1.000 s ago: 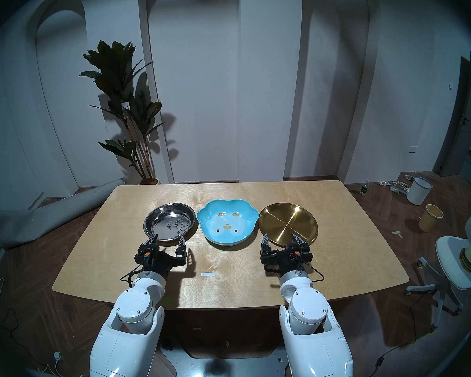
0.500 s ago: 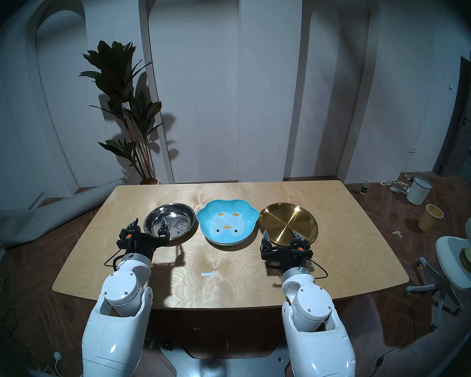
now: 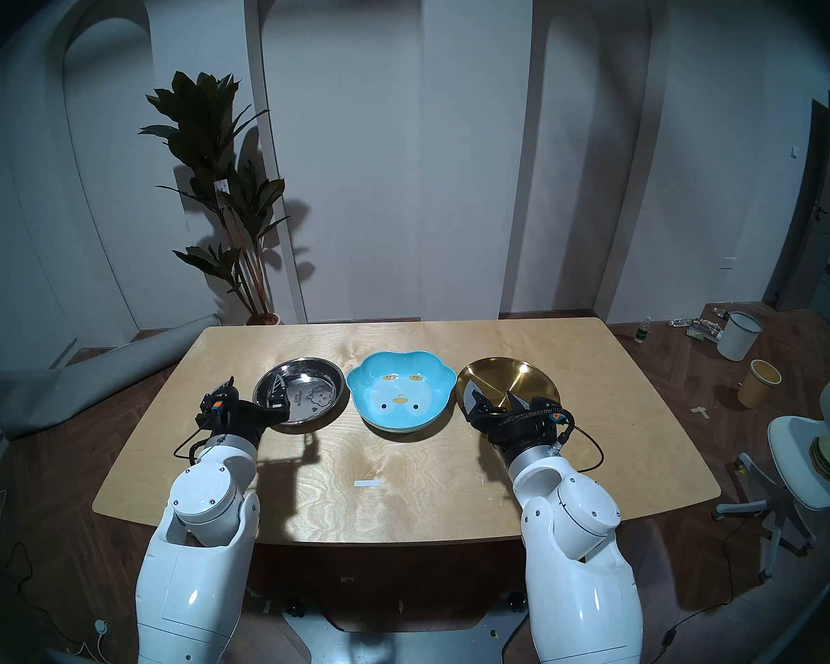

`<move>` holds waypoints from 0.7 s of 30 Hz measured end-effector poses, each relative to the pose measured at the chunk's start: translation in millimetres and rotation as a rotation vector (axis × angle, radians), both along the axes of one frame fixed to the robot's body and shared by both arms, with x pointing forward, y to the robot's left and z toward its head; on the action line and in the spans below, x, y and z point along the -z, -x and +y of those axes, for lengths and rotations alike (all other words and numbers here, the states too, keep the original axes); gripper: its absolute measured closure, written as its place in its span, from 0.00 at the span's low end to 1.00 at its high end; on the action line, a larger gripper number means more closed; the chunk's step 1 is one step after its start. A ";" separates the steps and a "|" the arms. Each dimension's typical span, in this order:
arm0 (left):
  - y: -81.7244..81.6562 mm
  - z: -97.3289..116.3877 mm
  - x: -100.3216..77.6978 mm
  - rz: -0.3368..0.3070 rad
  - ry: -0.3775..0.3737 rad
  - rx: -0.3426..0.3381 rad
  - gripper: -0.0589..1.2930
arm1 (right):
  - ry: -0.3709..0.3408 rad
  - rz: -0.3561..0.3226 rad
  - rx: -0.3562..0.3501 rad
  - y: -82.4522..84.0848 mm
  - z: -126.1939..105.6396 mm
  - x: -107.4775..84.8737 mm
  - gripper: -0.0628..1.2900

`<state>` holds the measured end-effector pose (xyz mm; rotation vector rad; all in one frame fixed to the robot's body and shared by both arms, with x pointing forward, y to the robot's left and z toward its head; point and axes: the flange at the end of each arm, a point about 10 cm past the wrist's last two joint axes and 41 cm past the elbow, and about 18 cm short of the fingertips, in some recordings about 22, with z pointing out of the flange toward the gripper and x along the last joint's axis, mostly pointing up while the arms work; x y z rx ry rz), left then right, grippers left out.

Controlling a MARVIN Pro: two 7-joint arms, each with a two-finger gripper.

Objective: Stack the plates into one stack

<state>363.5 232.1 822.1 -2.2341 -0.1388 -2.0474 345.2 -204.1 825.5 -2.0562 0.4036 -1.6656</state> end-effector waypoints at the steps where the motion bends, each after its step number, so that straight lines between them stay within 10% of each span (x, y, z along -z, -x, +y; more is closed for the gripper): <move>1: -0.1 -0.1 -0.2 0.000 0.000 0.001 0.05 | -0.006 0.008 0.002 -1.1 -0.8 -0.9 0.03; 21: -1.3 -1.8 -3.6 -0.008 -0.002 0.014 0.05 | -0.195 0.250 -0.055 -41.2 -0.4 -41.1 0.03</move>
